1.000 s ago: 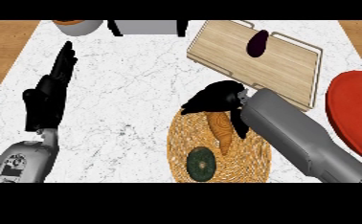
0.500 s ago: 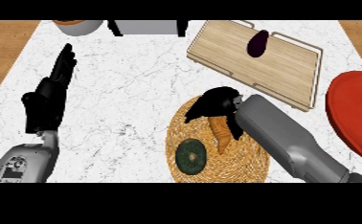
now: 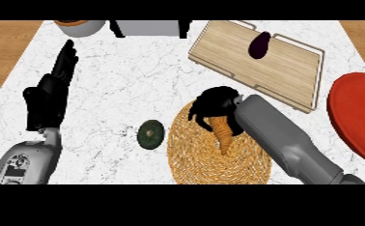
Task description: Pick the croissant from the placemat and place it in the bowl
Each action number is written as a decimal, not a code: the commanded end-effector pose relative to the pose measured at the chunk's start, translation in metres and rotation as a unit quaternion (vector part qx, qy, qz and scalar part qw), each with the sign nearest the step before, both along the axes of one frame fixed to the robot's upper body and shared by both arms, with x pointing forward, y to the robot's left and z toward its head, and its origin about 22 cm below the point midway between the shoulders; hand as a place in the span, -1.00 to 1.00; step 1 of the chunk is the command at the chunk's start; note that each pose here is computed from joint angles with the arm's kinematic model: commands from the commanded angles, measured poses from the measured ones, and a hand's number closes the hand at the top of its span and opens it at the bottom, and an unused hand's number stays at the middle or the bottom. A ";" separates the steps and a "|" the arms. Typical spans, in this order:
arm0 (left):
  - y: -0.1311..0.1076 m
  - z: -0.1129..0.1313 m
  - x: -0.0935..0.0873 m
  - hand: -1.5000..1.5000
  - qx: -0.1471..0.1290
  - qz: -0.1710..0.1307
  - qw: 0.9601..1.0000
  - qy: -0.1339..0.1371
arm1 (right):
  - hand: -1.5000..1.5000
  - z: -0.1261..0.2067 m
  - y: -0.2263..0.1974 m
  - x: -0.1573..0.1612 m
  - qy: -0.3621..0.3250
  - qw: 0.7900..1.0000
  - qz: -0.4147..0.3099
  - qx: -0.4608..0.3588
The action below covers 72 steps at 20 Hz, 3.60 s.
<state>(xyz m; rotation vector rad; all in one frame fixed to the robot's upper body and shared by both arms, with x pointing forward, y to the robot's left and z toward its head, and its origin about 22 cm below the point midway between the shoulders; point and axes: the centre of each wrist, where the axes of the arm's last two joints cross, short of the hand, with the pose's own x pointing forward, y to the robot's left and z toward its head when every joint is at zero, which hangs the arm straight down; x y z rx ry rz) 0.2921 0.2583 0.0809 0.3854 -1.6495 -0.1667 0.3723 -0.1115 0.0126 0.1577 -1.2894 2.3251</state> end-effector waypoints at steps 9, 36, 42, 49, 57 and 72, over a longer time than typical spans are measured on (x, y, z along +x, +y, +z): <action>0.020 -0.007 -0.013 0.00 0.001 0.040 0.999 0.014 | 1.00 -0.050 -0.007 -0.040 0.035 0.967 -0.245 0.067; 0.012 -0.010 -0.016 0.00 0.000 0.019 1.000 0.005 | 1.00 0.112 -0.124 -0.209 -0.194 0.599 -0.678 0.378; 0.000 0.007 -0.011 0.00 -0.006 0.009 1.000 0.006 | 1.00 0.119 -0.176 -0.199 -0.216 0.529 -0.709 0.413; 0.015 -0.007 -0.019 0.00 -0.001 0.012 1.000 -0.004 | 1.00 0.085 -0.267 -0.187 -0.287 0.494 -0.714 0.404; 0.011 -0.007 -0.006 0.00 0.008 0.003 1.000 -0.007 | 1.00 0.062 -0.337 -0.135 -0.376 0.493 -0.729 0.289; 0.007 0.001 -0.004 0.00 0.003 -0.007 1.000 -0.007 | -1.00 0.008 -0.394 -0.094 -0.229 0.479 -0.769 0.355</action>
